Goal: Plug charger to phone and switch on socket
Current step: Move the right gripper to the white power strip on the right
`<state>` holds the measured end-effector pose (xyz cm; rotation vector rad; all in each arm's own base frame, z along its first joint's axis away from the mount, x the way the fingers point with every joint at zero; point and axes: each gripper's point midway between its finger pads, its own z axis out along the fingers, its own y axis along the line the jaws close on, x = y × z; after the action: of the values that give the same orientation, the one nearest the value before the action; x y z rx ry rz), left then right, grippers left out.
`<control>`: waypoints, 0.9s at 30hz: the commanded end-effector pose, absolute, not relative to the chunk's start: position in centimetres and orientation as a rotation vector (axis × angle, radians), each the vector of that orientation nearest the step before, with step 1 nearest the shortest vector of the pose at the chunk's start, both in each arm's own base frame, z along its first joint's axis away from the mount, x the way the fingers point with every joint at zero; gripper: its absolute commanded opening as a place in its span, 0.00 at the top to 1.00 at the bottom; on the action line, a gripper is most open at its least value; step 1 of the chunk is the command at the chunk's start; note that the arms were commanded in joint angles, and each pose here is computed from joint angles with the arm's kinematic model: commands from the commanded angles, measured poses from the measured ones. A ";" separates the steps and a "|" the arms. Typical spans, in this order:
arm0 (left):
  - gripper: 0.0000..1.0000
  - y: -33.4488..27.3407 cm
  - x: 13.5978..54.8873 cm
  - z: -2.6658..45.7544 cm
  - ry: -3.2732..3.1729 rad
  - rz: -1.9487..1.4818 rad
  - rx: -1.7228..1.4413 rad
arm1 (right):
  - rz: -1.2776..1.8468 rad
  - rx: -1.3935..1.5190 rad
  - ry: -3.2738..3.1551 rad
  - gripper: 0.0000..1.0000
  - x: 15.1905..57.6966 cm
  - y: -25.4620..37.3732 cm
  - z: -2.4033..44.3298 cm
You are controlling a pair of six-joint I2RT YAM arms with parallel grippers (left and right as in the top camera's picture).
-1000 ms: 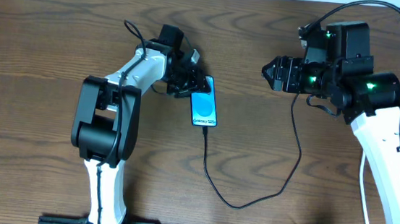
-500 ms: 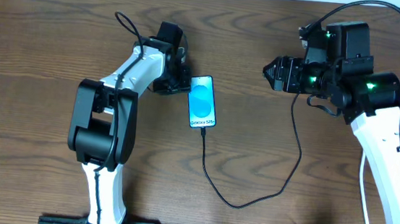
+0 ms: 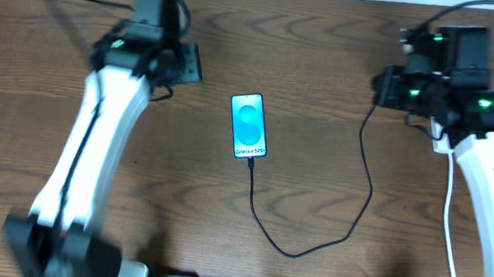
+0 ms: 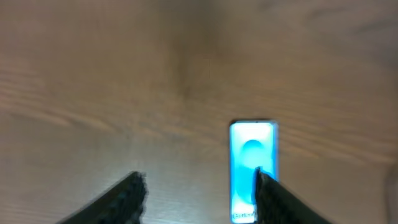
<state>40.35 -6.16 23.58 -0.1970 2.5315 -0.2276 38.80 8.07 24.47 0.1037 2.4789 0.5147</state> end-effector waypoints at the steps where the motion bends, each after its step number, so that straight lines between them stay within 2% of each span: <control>1: 0.33 -5.8 39.1 26.3 2.466 -0.220 -0.189 | 0.461 0.206 2.454 0.99 39.7 4.3 24.8; 2: 0.23 -5.7 38.6 27.1 2.447 -0.223 -0.187 | 0.447 0.238 2.448 0.99 39.8 3.1 24.7; 4: 0.21 -5.6 38.0 28.2 2.423 -0.228 -0.185 | 0.421 0.312 2.435 0.99 39.9 0.7 24.7; 5: 0.10 -5.6 37.7 28.5 2.415 -0.230 -0.184 | 0.407 0.351 2.430 0.99 39.9 -0.5 24.6; 9: 0.08 -5.5 37.3 29.3 2.395 -0.234 -0.182 | 0.365 0.477 2.427 0.99 39.9 -5.5 23.4; 18: 0.08 -5.5 37.4 29.1 2.399 -0.233 -0.183 | 0.405 0.651 2.431 0.99 40.0 -12.5 19.6; 27: 0.07 -5.5 37.4 29.1 2.399 -0.233 -0.183 | 0.505 0.681 2.493 0.99 41.8 -14.4 13.4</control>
<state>37.51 -5.82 29.19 -0.1817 2.3988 -0.2557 41.13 -14.48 14.15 0.7270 2.4925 0.4386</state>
